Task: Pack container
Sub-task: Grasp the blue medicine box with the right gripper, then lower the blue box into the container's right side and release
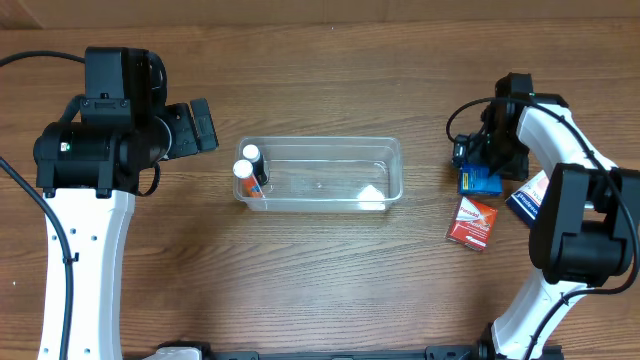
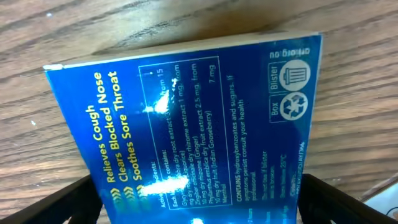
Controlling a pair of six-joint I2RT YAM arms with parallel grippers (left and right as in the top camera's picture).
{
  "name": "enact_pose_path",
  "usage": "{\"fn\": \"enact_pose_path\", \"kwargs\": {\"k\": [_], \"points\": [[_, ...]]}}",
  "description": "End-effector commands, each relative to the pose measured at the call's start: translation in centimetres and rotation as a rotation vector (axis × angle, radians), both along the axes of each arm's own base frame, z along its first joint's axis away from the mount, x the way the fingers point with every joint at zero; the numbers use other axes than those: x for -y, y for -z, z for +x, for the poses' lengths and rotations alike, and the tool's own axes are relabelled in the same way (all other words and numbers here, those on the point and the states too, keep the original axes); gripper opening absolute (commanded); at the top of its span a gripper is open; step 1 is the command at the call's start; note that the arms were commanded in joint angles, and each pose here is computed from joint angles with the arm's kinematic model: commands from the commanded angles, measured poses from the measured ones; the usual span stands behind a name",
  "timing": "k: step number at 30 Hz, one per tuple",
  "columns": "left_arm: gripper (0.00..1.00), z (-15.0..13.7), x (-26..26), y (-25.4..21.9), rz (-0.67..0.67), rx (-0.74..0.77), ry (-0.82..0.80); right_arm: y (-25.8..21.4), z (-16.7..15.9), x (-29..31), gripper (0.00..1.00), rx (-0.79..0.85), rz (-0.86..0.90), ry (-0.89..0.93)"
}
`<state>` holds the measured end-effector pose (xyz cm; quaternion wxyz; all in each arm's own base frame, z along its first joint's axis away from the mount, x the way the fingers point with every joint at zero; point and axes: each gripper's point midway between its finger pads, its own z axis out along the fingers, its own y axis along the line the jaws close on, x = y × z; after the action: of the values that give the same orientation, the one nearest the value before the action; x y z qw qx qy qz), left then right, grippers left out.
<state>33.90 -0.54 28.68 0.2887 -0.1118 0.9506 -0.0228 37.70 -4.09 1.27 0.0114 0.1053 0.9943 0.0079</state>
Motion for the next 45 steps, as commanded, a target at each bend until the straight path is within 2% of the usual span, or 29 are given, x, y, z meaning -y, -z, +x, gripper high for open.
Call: {"fn": "enact_pose_path", "kwargs": {"k": [1,3,10,13,16,20,24,26,30,35,45], "points": [[1.0,0.0,-0.1,-0.1,-0.007,-0.001,-0.013,0.4,0.0,-0.2,0.96,-0.002,0.006,-0.006],[1.0,-0.1,-0.1,-0.1,-0.007,-0.005,-0.013,0.4,0.1,-0.2,0.88,0.002,0.006,-0.002],[1.0,-0.1,-0.2,-0.1,-0.006,-0.004,-0.013,0.0,0.7,-0.1,0.72,0.02,0.004,-0.002],[1.0,-0.1,-0.2,-0.1,-0.006,-0.004,-0.013,-2.0,1.5,-0.1,0.71,0.043,0.002,0.009],[1.0,-0.1,-0.2,-0.1,-0.006,-0.004,-0.012,-5.6,2.5,0.0,0.72,0.106,-0.003,0.022],[1.0,-0.1,-0.2,-0.1,-0.006,-0.004,-0.012,-14.0,2.9,-1.7,0.72,0.271,-0.012,-0.006],[1.0,-0.1,-0.1,-0.1,-0.007,-0.004,-0.012,-21.1,0.9,-6.6,0.71,0.434,0.018,-0.069],[1.0,-0.1,-0.1,-0.1,-0.007,-0.005,-0.013,-23.1,-0.8,-10.4,0.71,0.471,0.067,-0.083],[1.0,-0.2,-0.1,0.0,-0.007,-0.008,-0.012,-22.9,-2.8,-17.5,0.71,0.446,0.132,-0.193],[1.0,-0.2,-0.1,0.0,-0.007,-0.012,-0.012,-20.4,-3.5,-23.1,0.72,0.404,0.161,-0.285],[1.0,-0.4,-0.1,0.1,-0.006,-0.021,-0.012,-11.5,-2.5,-24.3,0.72,0.186,0.078,-0.279]]}}
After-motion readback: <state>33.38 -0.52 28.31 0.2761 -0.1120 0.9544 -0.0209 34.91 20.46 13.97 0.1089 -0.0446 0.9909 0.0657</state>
